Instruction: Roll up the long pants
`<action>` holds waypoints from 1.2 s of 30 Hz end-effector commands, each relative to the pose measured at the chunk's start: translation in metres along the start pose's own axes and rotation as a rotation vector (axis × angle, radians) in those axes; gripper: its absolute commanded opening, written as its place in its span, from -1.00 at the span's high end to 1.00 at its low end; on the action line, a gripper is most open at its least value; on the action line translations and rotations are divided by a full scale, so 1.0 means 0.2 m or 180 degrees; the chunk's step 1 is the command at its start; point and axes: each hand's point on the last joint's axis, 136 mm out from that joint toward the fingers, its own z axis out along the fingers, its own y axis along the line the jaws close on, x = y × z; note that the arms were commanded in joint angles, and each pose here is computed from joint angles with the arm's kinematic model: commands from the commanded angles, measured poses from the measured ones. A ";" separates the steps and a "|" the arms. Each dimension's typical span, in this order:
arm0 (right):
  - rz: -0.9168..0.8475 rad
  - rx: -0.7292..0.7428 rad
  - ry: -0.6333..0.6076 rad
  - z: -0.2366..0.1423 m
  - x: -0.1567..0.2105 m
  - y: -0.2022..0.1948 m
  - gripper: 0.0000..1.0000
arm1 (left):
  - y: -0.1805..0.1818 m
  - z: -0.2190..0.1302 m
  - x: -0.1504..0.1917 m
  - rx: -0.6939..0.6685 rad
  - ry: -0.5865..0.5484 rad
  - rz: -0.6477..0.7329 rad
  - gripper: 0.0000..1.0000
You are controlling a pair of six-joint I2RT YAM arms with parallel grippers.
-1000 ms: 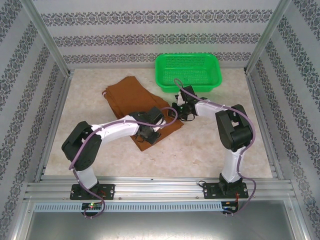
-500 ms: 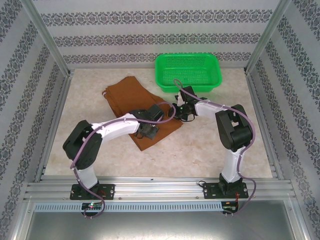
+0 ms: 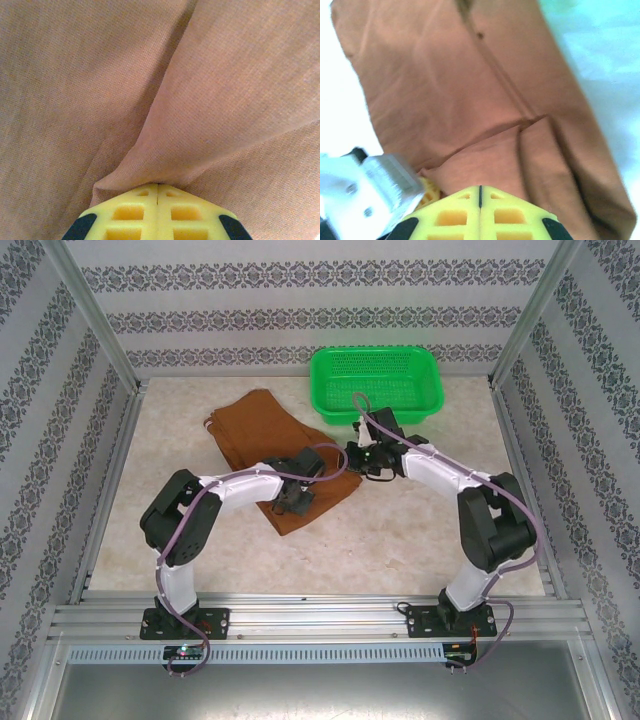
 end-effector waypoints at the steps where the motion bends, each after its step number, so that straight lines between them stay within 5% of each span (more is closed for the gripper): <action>1: -0.0068 0.0104 0.0297 0.05 0.17 -0.03 1.00 | 0.02 0.18 0.21 0.0023 0.0438 -0.0075 1.00; 13: 0.0320 0.0217 0.0645 0.35 0.27 -0.23 1.00 | -0.01 -0.01 0.21 -0.0057 -0.0073 0.0270 1.00; 17: 0.0352 0.0201 0.0666 0.35 0.29 -0.24 1.00 | -0.08 -0.13 0.22 -0.0338 -0.0278 0.0797 0.30; 19: 0.0394 0.0188 0.0692 0.35 0.30 -0.25 1.00 | -0.12 -0.16 0.23 -0.0378 -0.0334 0.0954 -0.29; 22: 0.0437 0.0179 0.0697 0.35 0.31 -0.27 1.00 | -0.15 -0.17 0.24 -0.0439 -0.0367 0.1122 -0.62; 29: 0.0452 0.0145 0.0691 0.33 0.31 -0.28 1.00 | -0.11 -0.09 0.21 -0.0739 -0.0160 0.1325 -0.74; 36: 0.0469 0.0107 0.0644 0.32 0.29 -0.28 1.00 | 0.00 0.05 0.16 -0.0898 0.0072 0.1219 -0.62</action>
